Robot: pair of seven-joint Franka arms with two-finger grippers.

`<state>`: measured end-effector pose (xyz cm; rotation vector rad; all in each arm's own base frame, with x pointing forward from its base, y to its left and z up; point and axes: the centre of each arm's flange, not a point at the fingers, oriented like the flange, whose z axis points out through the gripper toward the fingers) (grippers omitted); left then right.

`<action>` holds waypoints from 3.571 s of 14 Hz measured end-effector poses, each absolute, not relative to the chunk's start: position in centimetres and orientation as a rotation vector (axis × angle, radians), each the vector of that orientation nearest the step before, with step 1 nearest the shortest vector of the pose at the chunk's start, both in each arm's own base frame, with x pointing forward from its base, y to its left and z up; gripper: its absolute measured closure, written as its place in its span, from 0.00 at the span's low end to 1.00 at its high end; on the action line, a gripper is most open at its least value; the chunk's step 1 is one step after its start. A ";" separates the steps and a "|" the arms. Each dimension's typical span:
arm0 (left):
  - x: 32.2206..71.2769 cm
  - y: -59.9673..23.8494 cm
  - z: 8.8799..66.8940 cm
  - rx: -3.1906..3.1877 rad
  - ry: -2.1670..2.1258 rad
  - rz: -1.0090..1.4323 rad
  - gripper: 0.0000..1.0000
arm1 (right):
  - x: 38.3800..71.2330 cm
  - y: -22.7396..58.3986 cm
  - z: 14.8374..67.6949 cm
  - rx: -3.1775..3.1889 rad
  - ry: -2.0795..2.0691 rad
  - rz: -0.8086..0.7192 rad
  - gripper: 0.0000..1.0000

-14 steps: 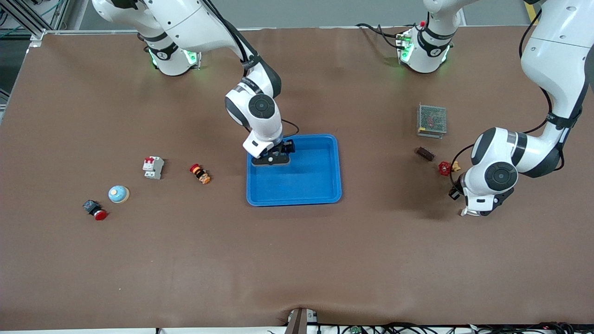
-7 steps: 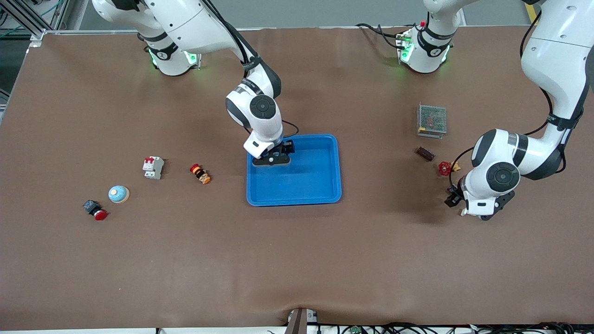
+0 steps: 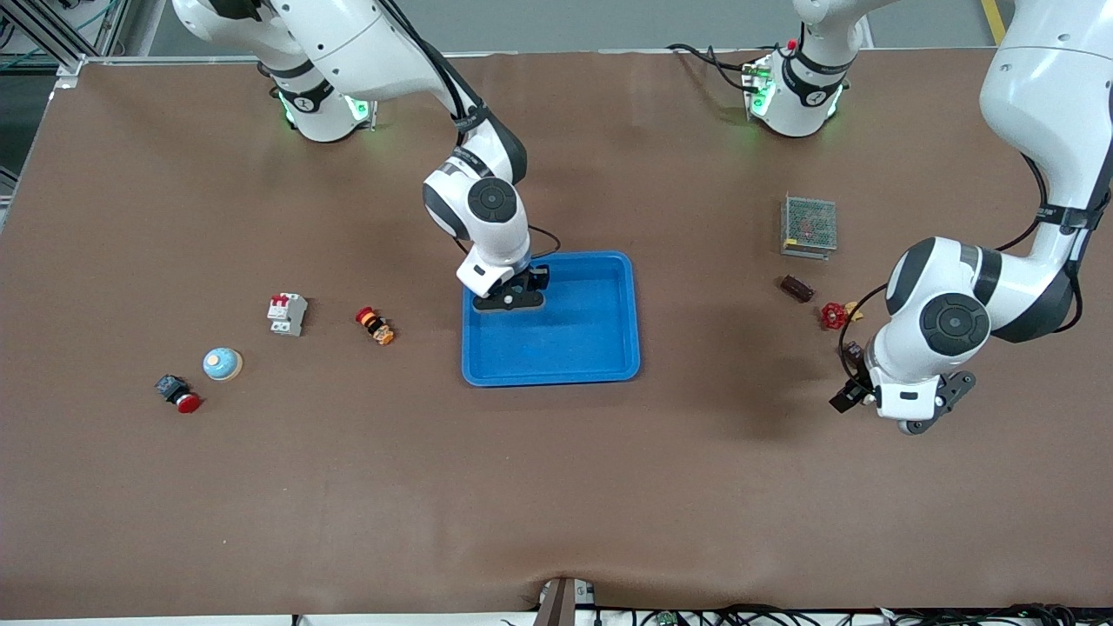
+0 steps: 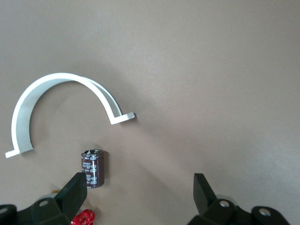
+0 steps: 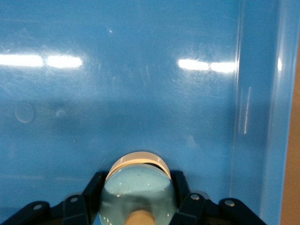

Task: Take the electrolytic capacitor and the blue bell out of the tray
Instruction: 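Place the capacitor by the white arc while the right gripper carries the bell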

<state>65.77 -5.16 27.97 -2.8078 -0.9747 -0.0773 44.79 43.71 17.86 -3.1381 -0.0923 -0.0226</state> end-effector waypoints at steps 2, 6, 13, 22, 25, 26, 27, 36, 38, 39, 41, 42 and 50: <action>66.6 -4.9 29.7 -2.819 -0.929 -0.096 0.00 | 44.9 43.6 17.9 -3.138 -0.088 -0.026 0.35; 67.8 -5.4 32.9 -2.848 -0.814 -0.104 0.00 | 45.6 43.6 18.4 -3.134 -0.078 -0.044 0.35; 68.4 -7.1 36.5 -2.876 -0.712 -0.101 0.00 | 49.4 42.1 25.9 -3.230 -0.104 0.066 0.35; 68.7 -7.7 39.0 -2.913 -0.592 -0.134 0.00 | 58.1 24.0 34.5 -3.183 -0.510 0.122 0.35; 68.6 -8.3 39.3 -2.926 -0.569 -0.138 0.00 | 59.2 19.8 33.4 -3.154 -0.607 0.114 0.35; 68.6 -8.5 39.4 -2.931 -0.546 -0.138 0.00 | 59.3 18.8 32.8 -3.144 -0.637 0.094 0.35; 68.7 -8.5 39.5 -2.936 -0.526 -0.139 0.00 | 59.3 17.8 32.0 -3.133 -0.667 0.073 0.35; 67.7 -7.4 47.3 -3.017 -0.382 -0.199 0.00 | 59.3 9.0 27.0 -3.074 -0.846 -0.068 0.35; 67.3 -7.8 48.4 -3.038 -0.378 -0.197 0.00 | 59.2 8.6 25.3 -3.067 -0.861 -0.092 0.35; 67.0 -8.1 48.9 -3.044 -0.381 -0.192 0.00 | 59.1 8.5 24.2 -3.063 -0.866 -0.103 0.35; 66.4 -8.5 49.8 -3.052 -0.368 -0.175 0.00 | 58.8 8.3 22.0 -3.057 -0.870 -0.120 0.35; 66.1 -8.8 50.5 -3.062 -0.351 -0.172 0.00 | 58.7 8.4 21.1 -3.054 -0.872 -0.125 0.35; 60.6 -9.8 58.5 -3.106 -0.295 -0.076 0.00 | 58.1 8.5 18.2 -3.045 -0.875 -0.140 0.35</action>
